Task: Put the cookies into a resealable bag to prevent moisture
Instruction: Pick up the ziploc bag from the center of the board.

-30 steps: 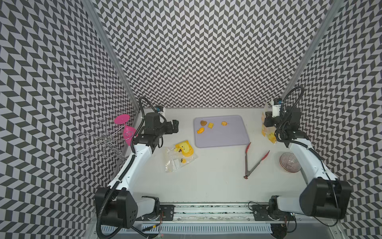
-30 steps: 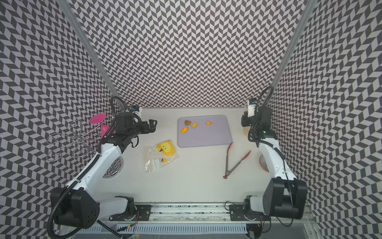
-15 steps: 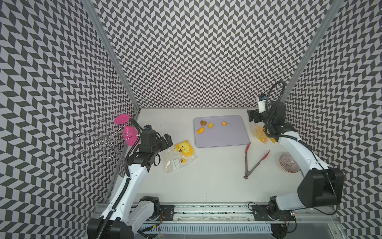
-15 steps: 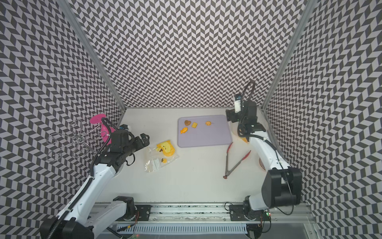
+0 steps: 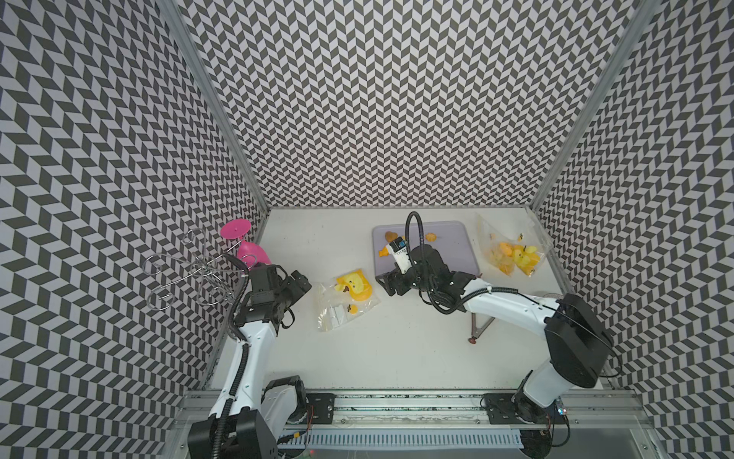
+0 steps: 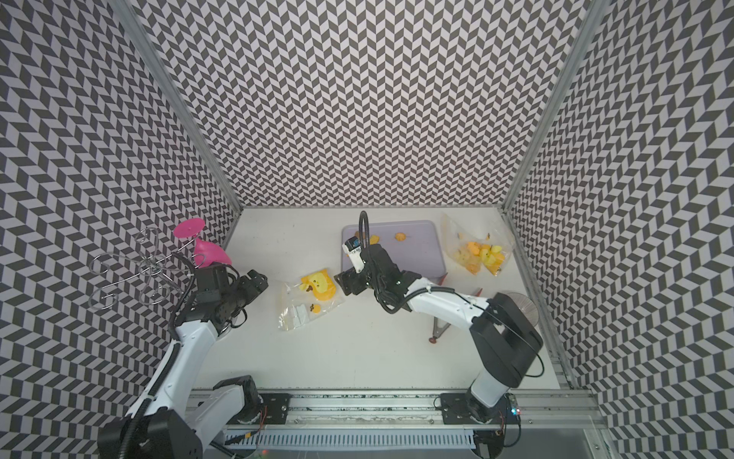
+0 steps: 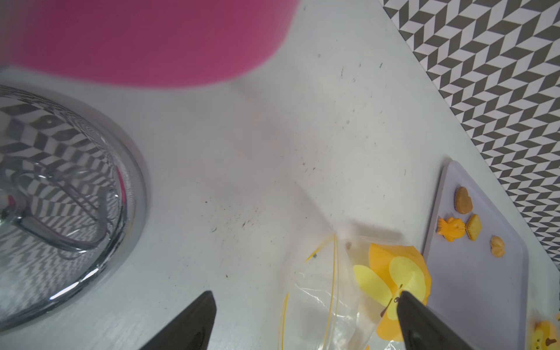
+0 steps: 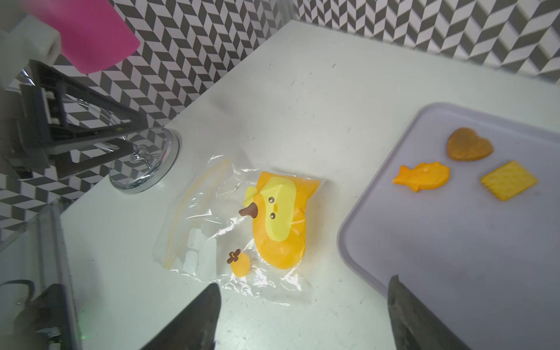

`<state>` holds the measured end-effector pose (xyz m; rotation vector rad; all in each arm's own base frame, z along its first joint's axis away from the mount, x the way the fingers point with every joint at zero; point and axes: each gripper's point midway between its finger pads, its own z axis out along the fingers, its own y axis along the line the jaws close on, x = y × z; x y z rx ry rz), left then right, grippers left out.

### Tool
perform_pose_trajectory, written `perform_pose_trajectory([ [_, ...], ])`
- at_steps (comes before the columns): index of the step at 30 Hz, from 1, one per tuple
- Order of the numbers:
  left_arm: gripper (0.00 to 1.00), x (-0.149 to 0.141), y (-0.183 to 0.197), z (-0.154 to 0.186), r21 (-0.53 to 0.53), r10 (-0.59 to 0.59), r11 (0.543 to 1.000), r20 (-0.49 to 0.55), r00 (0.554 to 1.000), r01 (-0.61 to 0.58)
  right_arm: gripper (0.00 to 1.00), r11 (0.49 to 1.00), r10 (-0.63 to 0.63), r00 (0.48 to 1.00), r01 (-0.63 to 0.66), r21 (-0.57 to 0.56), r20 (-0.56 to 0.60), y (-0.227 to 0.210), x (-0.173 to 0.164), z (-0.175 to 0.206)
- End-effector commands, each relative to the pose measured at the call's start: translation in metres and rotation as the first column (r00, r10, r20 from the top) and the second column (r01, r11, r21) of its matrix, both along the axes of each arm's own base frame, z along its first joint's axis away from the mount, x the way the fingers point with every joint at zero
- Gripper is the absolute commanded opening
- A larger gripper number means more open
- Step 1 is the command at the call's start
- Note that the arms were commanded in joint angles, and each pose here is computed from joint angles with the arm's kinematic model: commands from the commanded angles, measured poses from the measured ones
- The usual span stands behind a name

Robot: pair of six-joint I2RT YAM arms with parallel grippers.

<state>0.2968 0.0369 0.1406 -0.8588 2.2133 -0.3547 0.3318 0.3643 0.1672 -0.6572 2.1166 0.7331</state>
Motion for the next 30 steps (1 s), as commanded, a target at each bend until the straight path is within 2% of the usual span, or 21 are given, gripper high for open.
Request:
perform_pose_trajectory([
  [1,0.87,-0.001,0.0,-0.01,-0.032,-0.013,0.999,-0.02,1.0,0.012,0.81,0.988,0.0,0.995,0.016,0.153,-0.102,0.02,0.002,0.017],
  [7,0.74,-0.008,-0.012,-0.029,-0.112,-0.035,0.993,-0.071,0.997,0.027,0.78,0.982,0.106,0.961,-0.061,0.179,-0.254,0.046,-0.007,-0.013],
  [13,0.67,-0.018,-0.014,-0.045,-0.128,0.008,0.991,-0.116,0.993,-0.023,0.95,0.988,0.123,0.937,-0.086,0.126,-0.327,0.059,-0.002,-0.048],
  [15,0.67,-0.022,-0.015,-0.051,-0.139,0.024,0.989,-0.138,0.99,-0.043,0.95,0.989,0.13,0.932,-0.096,0.114,-0.339,0.063,0.0,-0.054],
  [22,0.64,-0.02,-0.026,-0.054,-0.135,-0.006,0.991,-0.146,0.989,-0.014,0.82,0.989,0.14,0.915,-0.115,0.09,-0.379,0.072,0.004,-0.077],
  [30,0.71,-0.01,-0.035,-0.034,-0.098,-0.041,0.995,-0.094,0.995,0.032,0.68,0.987,0.16,0.898,-0.14,0.079,-0.41,0.077,0.003,-0.099],
])
